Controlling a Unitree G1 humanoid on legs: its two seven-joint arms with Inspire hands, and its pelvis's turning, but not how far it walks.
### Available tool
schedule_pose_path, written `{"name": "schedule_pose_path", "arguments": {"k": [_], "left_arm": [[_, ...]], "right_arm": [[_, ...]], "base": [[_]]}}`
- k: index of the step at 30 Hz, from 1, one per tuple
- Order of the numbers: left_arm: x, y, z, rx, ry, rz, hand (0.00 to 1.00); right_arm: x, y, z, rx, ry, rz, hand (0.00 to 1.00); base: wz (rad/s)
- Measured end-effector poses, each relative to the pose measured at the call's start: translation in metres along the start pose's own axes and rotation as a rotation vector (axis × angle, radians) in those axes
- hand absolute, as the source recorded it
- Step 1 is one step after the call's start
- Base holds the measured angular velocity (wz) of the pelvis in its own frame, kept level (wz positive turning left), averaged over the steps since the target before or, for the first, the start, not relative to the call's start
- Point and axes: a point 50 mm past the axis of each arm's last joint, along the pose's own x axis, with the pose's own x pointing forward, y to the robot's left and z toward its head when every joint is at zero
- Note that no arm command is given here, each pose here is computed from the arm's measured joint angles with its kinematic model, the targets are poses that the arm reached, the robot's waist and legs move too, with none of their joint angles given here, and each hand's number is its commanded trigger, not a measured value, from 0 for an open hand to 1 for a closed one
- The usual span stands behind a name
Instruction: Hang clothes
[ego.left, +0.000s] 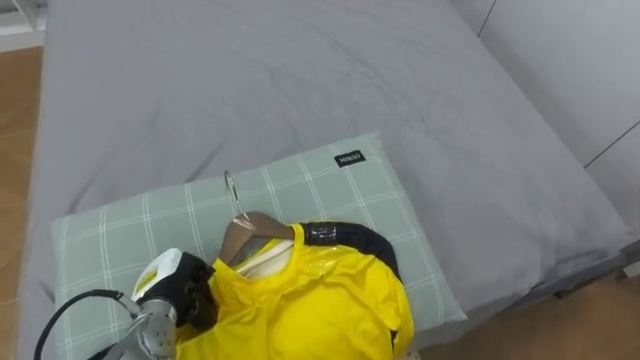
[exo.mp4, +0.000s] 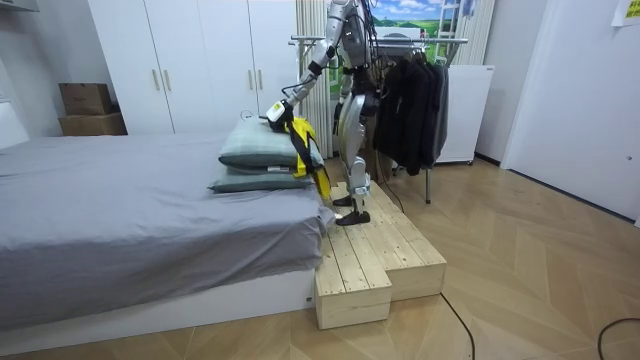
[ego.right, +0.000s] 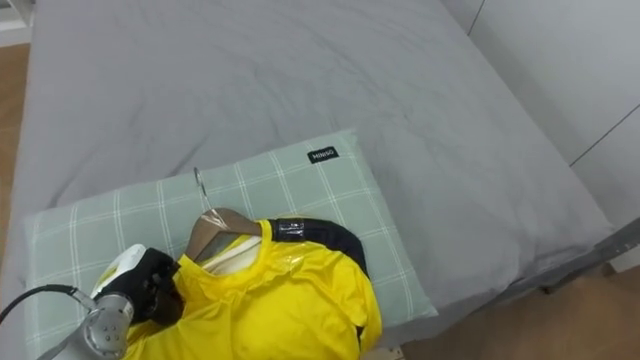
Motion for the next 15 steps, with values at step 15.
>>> {"name": "schedule_pose_path", "arguments": {"k": [15], "left_arm": [[-0.007, -0.011, -0.007, -0.086, -0.004, 0.002, 1.00]], "right_arm": [[-0.006, 0.000, -0.036, 0.036, 0.074, -0.004, 0.00]], "base": [[-0.02]]}}
